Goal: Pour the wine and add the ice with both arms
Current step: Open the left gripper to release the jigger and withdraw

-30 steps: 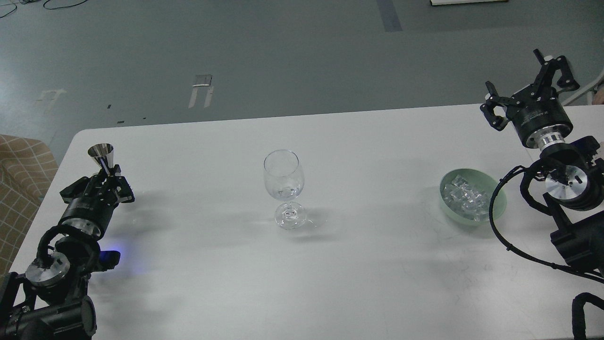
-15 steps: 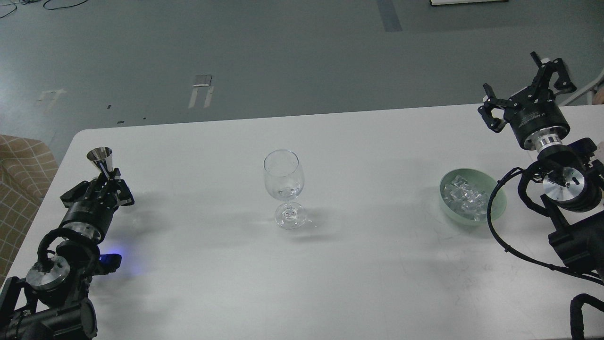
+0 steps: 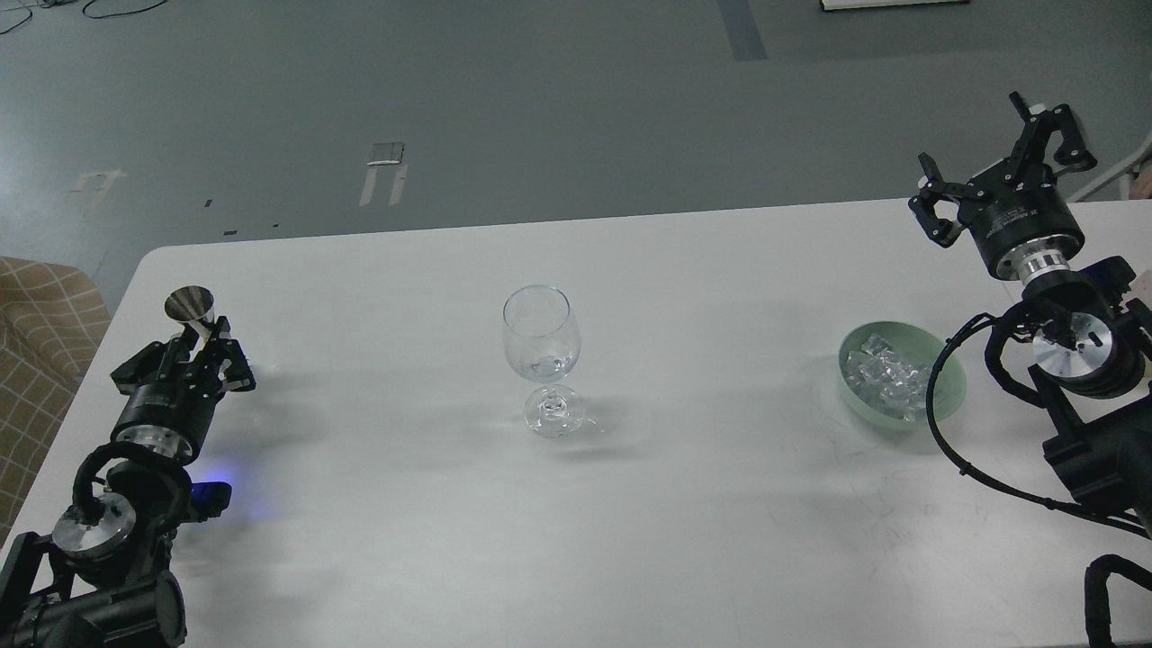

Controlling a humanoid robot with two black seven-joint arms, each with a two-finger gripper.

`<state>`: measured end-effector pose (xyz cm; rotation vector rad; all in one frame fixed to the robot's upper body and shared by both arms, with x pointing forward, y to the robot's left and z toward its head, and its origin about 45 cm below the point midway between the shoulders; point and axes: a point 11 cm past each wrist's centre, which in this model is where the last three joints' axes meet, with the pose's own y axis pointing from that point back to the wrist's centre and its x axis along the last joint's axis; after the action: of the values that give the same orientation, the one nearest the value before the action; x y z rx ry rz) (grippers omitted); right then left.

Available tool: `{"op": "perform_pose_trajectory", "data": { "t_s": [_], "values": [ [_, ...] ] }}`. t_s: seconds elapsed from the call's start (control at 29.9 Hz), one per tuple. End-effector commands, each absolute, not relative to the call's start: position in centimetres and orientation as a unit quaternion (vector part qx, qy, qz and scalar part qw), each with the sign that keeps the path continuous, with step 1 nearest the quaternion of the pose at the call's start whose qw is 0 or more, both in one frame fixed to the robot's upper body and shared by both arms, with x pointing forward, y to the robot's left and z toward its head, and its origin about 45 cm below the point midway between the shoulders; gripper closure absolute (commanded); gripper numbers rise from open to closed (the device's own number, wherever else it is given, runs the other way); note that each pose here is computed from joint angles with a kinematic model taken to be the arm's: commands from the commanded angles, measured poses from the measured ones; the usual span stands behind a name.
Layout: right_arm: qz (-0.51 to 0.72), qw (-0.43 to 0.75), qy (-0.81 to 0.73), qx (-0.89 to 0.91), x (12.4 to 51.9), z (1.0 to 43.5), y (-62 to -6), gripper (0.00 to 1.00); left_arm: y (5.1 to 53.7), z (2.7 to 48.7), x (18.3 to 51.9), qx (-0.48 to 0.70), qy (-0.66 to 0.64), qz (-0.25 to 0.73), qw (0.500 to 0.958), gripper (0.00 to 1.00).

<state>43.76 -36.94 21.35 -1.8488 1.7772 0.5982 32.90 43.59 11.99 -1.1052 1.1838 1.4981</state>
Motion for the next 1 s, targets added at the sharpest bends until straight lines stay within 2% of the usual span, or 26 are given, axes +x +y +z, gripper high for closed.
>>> {"op": "perform_pose_trajectory", "data": {
  "t_s": [0.0, 0.37, 0.6, 0.84, 0.94, 0.97],
  "values": [
    [0.221, 0.250, 0.655, -0.679, 43.7, 21.2, -37.0, 0.00, 43.5, 11.2, 32.5, -0.440, 0.484, 0.610, 0.446, 0.71],
    [0.225, 0.250, 0.653, -0.678, 43.6, 20.9, -36.7, 0.00, 43.8, 9.7, 31.7, -0.430, 0.491, 0.620, 0.436, 0.68],
    [0.227, 0.249, 0.654, -0.677, 43.4, 20.6, -36.7, 0.00, 43.7, 9.8, 31.7, -0.432, 0.487, 0.617, 0.442, 0.49],
    [0.230, 0.251, 0.652, -0.678, 43.5, 20.4, -36.3, 0.00, 43.7, 9.7, 31.7, -0.429, 0.488, 0.619, 0.440, 0.36],
    [0.235, 0.253, 0.649, -0.678, 43.5, 20.2, -35.8, 0.00, 43.5, 9.6, 31.7, -0.431, 0.489, 0.616, 0.442, 0.23],
    [0.235, 0.253, 0.650, -0.678, 43.5, 20.2, -35.8, 0.00, 43.6, 9.4, 31.4, -0.429, 0.490, 0.619, 0.440, 0.12]
  ]
}}
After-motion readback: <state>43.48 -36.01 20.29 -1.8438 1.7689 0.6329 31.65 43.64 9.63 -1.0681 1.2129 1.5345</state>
